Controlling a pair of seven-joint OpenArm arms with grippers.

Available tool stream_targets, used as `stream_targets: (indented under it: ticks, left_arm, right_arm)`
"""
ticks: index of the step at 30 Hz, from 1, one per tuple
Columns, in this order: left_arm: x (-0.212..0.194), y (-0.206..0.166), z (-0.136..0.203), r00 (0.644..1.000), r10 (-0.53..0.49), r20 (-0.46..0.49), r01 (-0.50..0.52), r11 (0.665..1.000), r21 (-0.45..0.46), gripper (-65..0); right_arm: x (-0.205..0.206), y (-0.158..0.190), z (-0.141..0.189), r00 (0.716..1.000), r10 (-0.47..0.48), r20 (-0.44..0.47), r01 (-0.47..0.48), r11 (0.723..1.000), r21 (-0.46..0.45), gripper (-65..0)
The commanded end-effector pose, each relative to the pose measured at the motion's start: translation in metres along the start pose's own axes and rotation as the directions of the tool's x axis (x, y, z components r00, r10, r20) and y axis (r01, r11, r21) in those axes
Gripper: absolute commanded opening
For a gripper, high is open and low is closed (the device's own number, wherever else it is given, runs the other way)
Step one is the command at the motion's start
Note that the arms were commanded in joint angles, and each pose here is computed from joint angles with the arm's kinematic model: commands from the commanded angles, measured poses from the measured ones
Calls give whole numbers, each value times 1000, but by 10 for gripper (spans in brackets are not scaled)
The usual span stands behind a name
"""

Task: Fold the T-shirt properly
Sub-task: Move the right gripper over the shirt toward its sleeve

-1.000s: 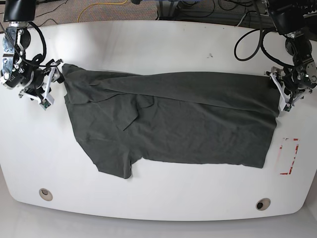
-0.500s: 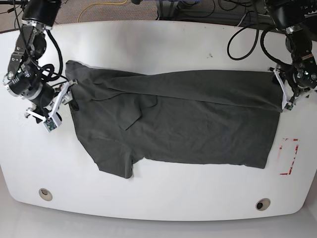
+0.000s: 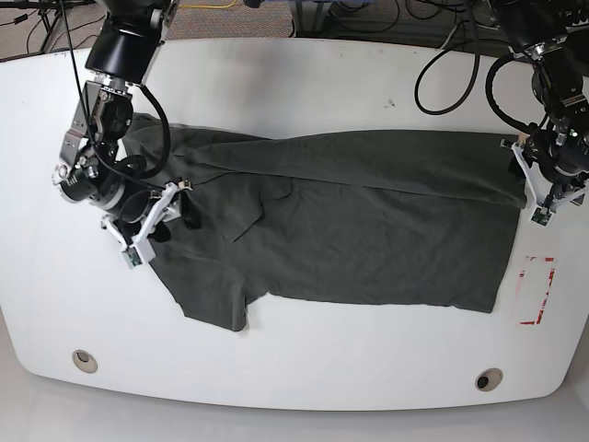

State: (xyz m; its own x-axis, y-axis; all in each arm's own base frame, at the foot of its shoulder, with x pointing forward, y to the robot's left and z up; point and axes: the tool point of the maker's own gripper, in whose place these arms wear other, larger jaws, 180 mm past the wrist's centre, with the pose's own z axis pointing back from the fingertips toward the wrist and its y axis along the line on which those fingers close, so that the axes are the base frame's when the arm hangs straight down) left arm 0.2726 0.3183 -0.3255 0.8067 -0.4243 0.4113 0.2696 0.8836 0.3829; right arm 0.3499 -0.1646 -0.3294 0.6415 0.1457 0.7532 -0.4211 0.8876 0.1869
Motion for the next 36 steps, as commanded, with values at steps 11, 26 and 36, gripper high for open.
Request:
stream_targets:
  ticks: [11,26,36]
  left_arm:
    - [2,24,11,1000,-8,13,7,998,64,-279]
    - [0,26,11,1000,0,9,0,998,65,-279]
    - [1,25,10,1000,-3,9,2,998,63,-279]
  right_arm:
    - [1,33,-46,1000,-13,15,11,988,154,-277]
    - [-7,73,-68,999,39,6,-40,966,254,-276]
    - [-12,84,-73,995,99,9,-98,960,262,-277]
